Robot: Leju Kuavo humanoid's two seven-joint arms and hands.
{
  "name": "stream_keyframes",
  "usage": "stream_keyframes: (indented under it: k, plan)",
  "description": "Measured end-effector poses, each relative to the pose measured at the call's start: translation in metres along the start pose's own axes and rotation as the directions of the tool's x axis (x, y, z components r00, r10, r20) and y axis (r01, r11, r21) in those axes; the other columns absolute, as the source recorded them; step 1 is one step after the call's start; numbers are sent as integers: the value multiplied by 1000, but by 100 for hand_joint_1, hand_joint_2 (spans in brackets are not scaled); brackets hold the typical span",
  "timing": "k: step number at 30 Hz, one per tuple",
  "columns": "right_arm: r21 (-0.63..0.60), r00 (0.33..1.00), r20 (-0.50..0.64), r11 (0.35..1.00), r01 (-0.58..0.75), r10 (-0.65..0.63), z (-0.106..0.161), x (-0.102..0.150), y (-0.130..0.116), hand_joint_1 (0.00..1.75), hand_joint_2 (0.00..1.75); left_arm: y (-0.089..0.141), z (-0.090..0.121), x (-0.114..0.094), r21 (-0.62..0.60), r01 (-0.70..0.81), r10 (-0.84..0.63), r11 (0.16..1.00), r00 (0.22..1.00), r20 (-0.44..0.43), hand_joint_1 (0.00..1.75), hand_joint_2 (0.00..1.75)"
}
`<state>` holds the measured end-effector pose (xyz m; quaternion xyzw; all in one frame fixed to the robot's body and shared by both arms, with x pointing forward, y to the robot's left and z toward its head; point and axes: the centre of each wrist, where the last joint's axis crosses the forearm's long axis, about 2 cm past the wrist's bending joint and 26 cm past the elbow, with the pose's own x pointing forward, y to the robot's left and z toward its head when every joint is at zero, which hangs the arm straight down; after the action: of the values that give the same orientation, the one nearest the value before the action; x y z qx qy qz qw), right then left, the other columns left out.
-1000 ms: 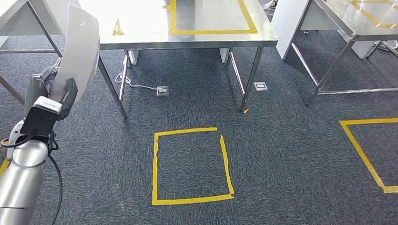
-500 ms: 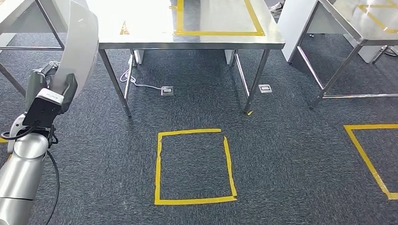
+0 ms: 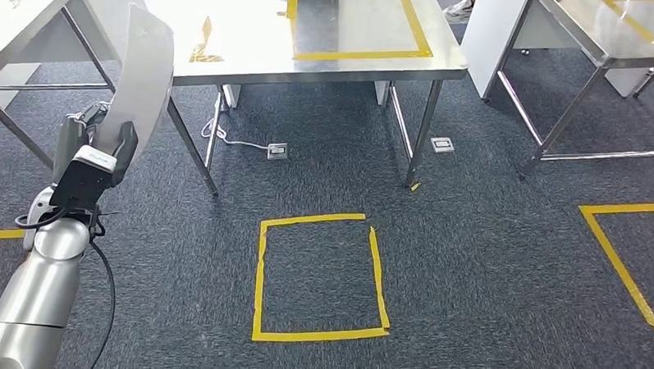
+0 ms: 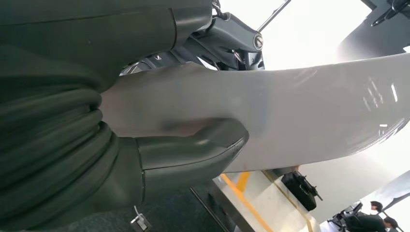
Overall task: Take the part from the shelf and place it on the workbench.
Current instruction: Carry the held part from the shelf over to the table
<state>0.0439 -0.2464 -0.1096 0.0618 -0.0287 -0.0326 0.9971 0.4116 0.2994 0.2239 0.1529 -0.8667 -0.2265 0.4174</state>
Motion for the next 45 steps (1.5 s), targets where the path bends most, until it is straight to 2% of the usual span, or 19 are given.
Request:
stream_keyframes:
  k: [30, 45]
  plan:
    - [-4, 1000, 0, 1000, 11, -11, 0, -1, 0, 0, 0, -5, -7, 4, -16, -8, 9, 1000, 1000, 14, 175, 175]
    - [-1, 1000, 12, 1000, 10, -10, 0, 0, -1, 0, 0, -7, -3, 3, -33, -4, 5, 999, 1000, 14, 175, 175]
